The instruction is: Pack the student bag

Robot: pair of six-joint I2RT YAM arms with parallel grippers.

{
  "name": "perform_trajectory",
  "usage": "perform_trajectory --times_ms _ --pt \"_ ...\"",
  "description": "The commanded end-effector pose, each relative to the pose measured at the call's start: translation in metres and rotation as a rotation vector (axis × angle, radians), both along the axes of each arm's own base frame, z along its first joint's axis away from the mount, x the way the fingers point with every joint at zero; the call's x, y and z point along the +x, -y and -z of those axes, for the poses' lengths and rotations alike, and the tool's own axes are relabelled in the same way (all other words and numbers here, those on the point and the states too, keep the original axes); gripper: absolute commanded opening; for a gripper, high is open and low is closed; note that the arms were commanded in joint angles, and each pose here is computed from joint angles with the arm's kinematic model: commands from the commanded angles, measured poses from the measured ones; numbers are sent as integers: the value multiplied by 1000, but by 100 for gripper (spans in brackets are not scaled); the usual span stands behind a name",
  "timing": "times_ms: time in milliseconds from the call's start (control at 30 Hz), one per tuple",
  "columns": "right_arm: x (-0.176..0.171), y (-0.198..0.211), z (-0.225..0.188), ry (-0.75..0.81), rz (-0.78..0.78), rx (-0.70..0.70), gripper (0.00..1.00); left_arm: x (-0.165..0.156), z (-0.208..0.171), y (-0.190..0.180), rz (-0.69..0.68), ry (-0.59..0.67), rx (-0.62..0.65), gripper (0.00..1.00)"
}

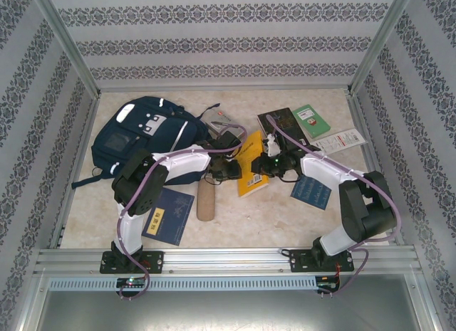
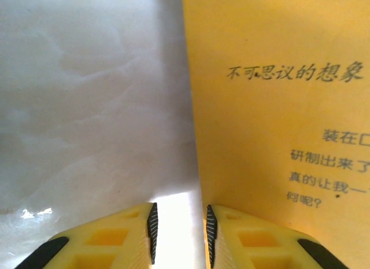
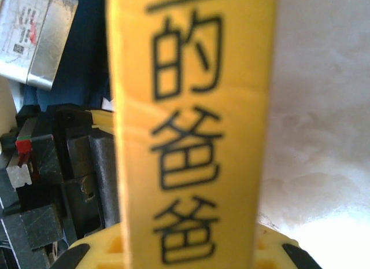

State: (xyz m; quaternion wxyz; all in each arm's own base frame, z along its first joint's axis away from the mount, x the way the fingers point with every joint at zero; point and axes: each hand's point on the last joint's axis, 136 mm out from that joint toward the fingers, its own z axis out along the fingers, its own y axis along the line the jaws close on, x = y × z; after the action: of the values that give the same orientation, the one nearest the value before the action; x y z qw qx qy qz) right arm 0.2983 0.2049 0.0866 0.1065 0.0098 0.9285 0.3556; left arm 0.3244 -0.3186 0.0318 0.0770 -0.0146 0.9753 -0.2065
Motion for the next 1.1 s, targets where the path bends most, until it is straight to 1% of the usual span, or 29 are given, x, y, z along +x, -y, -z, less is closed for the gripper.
perform_trajectory --times_ms 0,133,233,300,367,533,600,700,767,833,900,1000,1067 --pt "13 4 -28 98 6 13 0 6 -31 -3 41 63 14 35" --pt "16 10 -43 136 36 29 0 18 -73 -18 78 162 71 41" --pt "18 10 -56 166 49 54 0 27 -98 -41 106 239 180 45" --pt "19 7 -64 181 55 90 0 33 -109 -63 119 280 265 45" --pt "21 4 -71 195 66 126 0 39 -115 -83 117 296 319 46" --pt "27 0 -91 261 105 206 0 53 -113 -133 110 300 448 47" --pt "28 -1 -101 290 111 230 0 58 -104 -151 120 284 501 47" --pt "28 -2 -111 315 113 237 0 65 -88 -168 149 256 571 48" --pt "28 -3 -113 319 107 235 0 68 -77 -169 183 239 597 50" --pt "28 -3 -113 315 106 236 0 71 -67 -165 218 221 595 52" --pt "26 -4 -111 301 101 241 0 75 -60 -166 228 212 621 53" --pt "23 -6 -107 284 94 247 0 83 -58 -177 222 226 705 53" --pt "21 -6 -106 281 92 247 0 87 -62 -182 211 239 734 53"
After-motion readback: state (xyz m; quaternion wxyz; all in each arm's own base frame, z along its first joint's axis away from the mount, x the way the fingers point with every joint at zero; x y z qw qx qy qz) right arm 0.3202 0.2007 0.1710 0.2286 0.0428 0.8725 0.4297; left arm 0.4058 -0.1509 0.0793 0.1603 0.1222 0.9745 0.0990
